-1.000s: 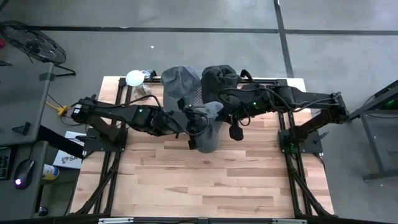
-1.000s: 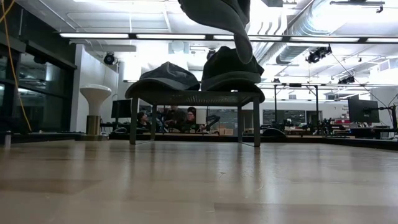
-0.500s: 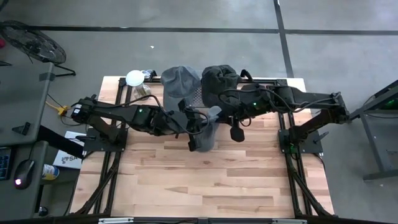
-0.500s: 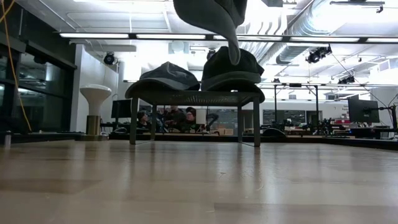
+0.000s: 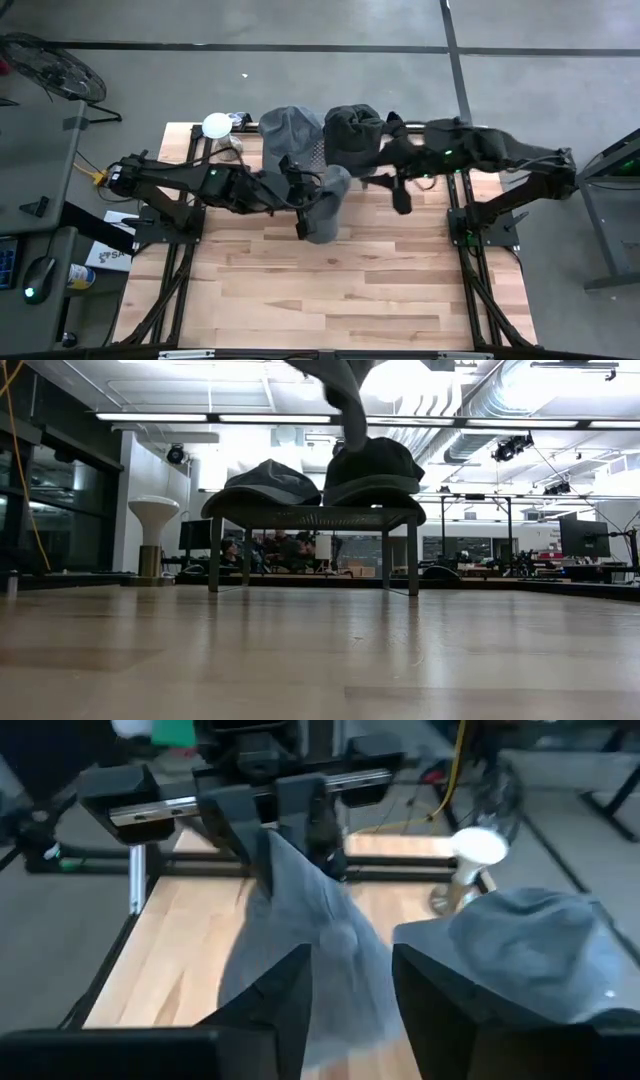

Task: Pick & Place hat
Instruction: Stack the gray cap on top of the other gray cap on the shelf

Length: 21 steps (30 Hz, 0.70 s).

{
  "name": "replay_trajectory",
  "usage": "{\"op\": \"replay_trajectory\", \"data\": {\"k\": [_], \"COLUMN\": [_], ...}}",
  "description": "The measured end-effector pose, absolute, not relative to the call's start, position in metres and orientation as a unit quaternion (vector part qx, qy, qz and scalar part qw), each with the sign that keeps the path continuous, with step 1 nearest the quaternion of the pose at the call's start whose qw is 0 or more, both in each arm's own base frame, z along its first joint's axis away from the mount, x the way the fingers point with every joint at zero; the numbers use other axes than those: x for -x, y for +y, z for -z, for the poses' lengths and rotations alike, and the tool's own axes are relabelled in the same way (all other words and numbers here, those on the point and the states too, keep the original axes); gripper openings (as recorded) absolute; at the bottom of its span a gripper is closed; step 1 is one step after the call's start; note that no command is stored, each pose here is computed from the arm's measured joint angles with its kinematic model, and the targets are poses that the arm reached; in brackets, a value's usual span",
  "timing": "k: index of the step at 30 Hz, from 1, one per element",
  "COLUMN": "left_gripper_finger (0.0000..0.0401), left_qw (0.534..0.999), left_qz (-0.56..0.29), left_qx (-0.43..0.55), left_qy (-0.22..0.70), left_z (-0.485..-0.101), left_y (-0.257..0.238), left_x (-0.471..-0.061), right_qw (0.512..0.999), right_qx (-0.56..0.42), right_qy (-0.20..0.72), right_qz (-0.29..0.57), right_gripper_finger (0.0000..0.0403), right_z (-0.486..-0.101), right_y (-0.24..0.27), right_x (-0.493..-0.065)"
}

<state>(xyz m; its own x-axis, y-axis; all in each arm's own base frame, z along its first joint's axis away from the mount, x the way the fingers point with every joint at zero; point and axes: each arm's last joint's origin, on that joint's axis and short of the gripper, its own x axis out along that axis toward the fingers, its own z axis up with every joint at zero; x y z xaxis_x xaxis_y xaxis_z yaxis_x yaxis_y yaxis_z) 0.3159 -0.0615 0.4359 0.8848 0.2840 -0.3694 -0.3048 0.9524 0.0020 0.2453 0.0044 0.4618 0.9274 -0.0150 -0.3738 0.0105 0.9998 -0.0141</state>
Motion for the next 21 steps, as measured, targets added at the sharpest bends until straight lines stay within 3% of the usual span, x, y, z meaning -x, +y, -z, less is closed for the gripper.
{"op": "replay_trajectory", "data": {"k": [7,13,21], "left_gripper_finger": [0.0,0.0,0.0], "left_qw": [0.977,0.982,0.984], "left_qz": [-0.152,-0.149,-0.175], "left_qx": [0.044,0.059,0.02], "left_qy": [0.141,0.096,0.029], "left_z": [-0.462,-0.483,-0.503], "left_y": [-0.054,-0.048,-0.042], "left_x": [-0.287,-0.26,-0.25], "right_qw": [0.987,0.985,0.991], "right_qx": [0.004,0.001,-0.064], "right_qy": [0.161,0.171,0.12], "right_qz": [0.026,0.008,0.022], "right_gripper_finger": [0.0139,0.0139,0.014], "right_z": [-0.475,-0.473,-0.48], "right_y": [-0.002,0.0,-0.001], "right_x": [-0.221,-0.223,-0.234]}}
